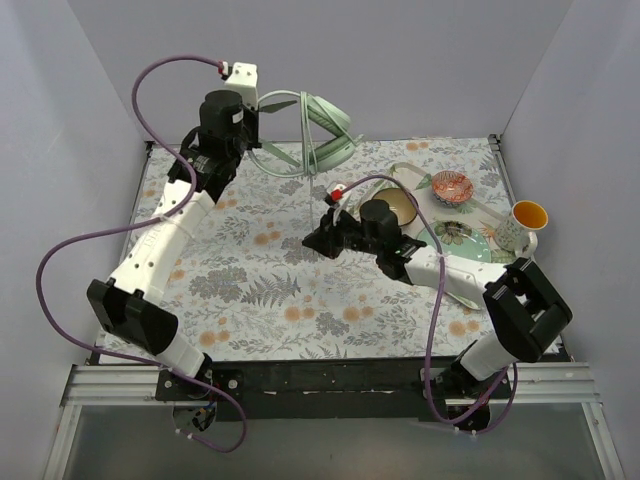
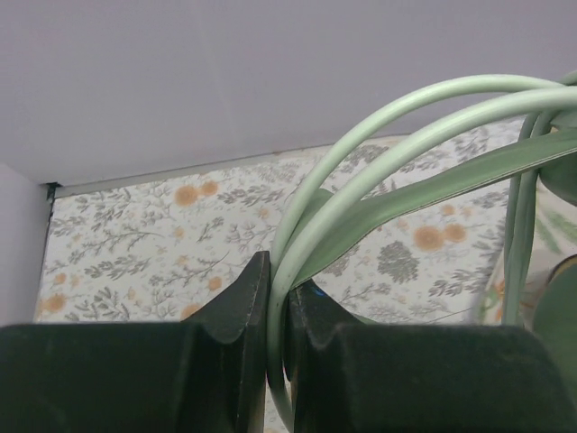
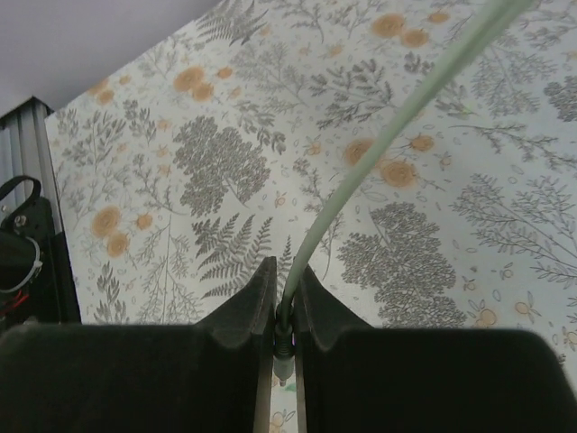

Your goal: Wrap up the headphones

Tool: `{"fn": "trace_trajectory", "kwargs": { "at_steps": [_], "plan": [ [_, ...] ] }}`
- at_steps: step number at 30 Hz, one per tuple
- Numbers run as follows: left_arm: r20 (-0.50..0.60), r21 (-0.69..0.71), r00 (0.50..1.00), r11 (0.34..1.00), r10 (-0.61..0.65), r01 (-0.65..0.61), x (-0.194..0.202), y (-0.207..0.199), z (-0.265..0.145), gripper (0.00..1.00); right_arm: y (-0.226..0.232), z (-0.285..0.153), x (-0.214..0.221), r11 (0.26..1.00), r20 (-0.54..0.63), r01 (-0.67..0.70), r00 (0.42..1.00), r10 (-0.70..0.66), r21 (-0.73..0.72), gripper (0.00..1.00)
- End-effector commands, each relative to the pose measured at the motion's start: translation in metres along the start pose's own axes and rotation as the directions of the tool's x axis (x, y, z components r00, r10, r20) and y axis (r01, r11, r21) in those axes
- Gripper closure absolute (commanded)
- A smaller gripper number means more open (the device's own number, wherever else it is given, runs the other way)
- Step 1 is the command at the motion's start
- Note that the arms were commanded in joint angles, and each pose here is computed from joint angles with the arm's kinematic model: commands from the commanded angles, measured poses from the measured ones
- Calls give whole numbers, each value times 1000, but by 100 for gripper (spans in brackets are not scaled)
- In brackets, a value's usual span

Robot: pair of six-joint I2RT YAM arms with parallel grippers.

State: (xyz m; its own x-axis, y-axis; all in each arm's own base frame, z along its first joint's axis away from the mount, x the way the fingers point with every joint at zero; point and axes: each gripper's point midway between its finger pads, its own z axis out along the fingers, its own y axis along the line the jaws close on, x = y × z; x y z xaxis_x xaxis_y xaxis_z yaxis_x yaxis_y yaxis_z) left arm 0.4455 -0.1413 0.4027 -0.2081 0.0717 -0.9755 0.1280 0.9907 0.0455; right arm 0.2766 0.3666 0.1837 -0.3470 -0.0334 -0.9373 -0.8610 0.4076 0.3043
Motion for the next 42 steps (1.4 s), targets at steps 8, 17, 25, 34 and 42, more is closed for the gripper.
{"fn": "trace_trajectory", "kwargs": {
  "at_steps": [8, 17, 25, 34, 42],
  "plan": [
    [-24, -10, 978, 978, 206, -206, 95, 3, 32, 100, 41, -14, 44, 991, -473, 123, 871, -134, -54, 99],
    [-245, 326, 881, 890, 404, -318, 237, -33, 12, 100, 22, -16, 42, 981, -591, 195, 790, -164, -12, 99],
    [-359, 494, 820, 836, 446, -238, 301, -50, -12, 100, -17, -4, 43, 958, -631, 278, 756, -175, 67, 99],
    [-441, 534, 767, 823, 465, -192, 341, -52, -20, 100, -40, -3, 48, 962, -589, 232, 801, -107, 141, 99],
    [-473, 529, 753, 831, 457, -172, 351, -52, -17, 100, -44, 9, 63, 973, -553, 192, 829, -88, 132, 96]
  ]
}}
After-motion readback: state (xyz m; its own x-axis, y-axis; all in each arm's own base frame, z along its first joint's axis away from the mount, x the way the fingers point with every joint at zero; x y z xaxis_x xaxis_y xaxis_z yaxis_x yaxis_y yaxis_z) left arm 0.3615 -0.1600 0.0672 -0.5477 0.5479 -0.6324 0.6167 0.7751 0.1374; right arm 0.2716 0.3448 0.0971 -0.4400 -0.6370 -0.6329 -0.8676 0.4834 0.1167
